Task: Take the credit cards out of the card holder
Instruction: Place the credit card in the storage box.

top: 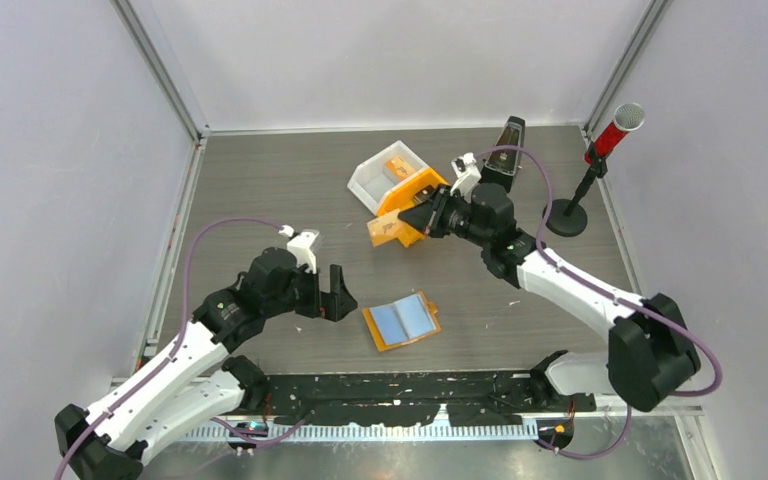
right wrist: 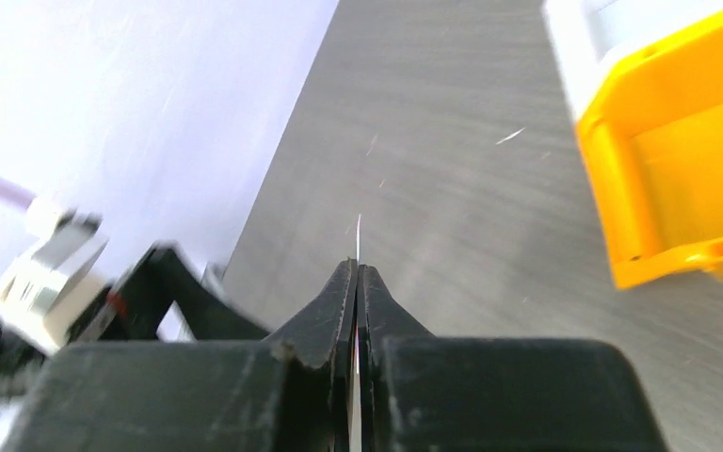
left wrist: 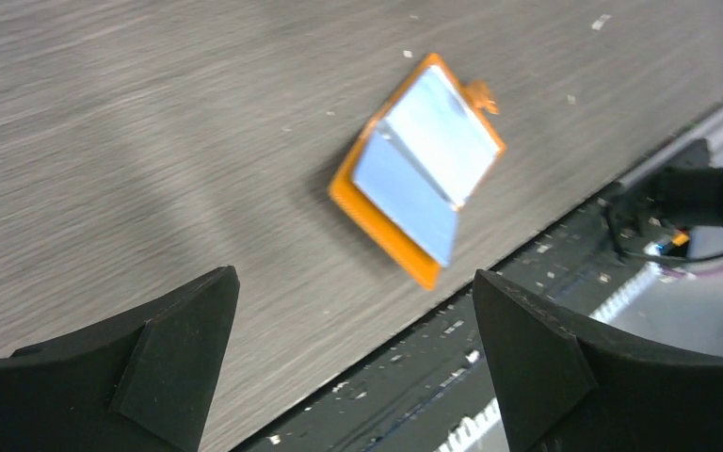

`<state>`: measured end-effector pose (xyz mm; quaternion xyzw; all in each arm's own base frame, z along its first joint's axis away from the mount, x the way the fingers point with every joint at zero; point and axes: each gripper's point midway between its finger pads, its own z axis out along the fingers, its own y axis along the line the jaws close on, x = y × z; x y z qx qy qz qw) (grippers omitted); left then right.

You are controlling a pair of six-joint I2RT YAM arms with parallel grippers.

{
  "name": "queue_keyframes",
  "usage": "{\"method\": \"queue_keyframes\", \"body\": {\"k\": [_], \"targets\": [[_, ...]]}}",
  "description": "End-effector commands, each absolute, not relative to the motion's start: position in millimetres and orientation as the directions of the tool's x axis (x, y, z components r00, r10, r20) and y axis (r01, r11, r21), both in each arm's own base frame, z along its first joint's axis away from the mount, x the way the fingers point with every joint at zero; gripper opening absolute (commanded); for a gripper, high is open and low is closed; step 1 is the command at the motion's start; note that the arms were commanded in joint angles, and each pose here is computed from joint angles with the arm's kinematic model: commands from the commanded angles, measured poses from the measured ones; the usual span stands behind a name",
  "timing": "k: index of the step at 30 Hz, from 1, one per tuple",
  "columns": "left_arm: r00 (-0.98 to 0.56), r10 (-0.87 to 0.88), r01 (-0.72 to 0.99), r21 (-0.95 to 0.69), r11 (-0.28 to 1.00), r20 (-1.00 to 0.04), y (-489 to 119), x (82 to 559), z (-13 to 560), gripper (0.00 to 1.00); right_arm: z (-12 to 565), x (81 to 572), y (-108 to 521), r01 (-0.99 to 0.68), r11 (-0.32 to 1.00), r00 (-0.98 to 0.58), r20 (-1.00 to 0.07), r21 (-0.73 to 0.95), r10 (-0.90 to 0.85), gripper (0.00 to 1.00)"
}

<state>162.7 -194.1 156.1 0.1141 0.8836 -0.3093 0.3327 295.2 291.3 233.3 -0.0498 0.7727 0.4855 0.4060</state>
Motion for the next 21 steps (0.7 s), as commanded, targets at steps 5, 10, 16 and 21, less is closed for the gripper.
{"method": "queue_keyframes", "body": {"k": [5,10,16,21], "targets": [[-0.734,0.013,0.307,-0.315,0.898,-0.679,-161.9,178.7,146.3,0.99,267.7,408.6,256.1,-0.192,0.57,-0.321,-0.599,0.799,0.733,0.05],[-0.752,0.019,0.317,-0.336,0.887,-0.659,-168.8,177.1,144.1,0.99,251.3,457.4,247.3,-0.045,0.562,-0.189,-0.559,0.826,0.807,0.05],[-0.779,0.001,0.333,-0.413,0.847,-0.627,-176.4,161.3,155.8,0.99,235.8,495.3,245.2,0.082,0.47,-0.061,-0.466,0.879,0.883,0.05],[-0.747,-0.058,0.314,-0.428,0.847,-0.662,-163.6,154.8,167.4,0.99,217.2,510.5,246.8,0.177,0.459,0.012,-0.468,0.871,0.884,0.05]]}}
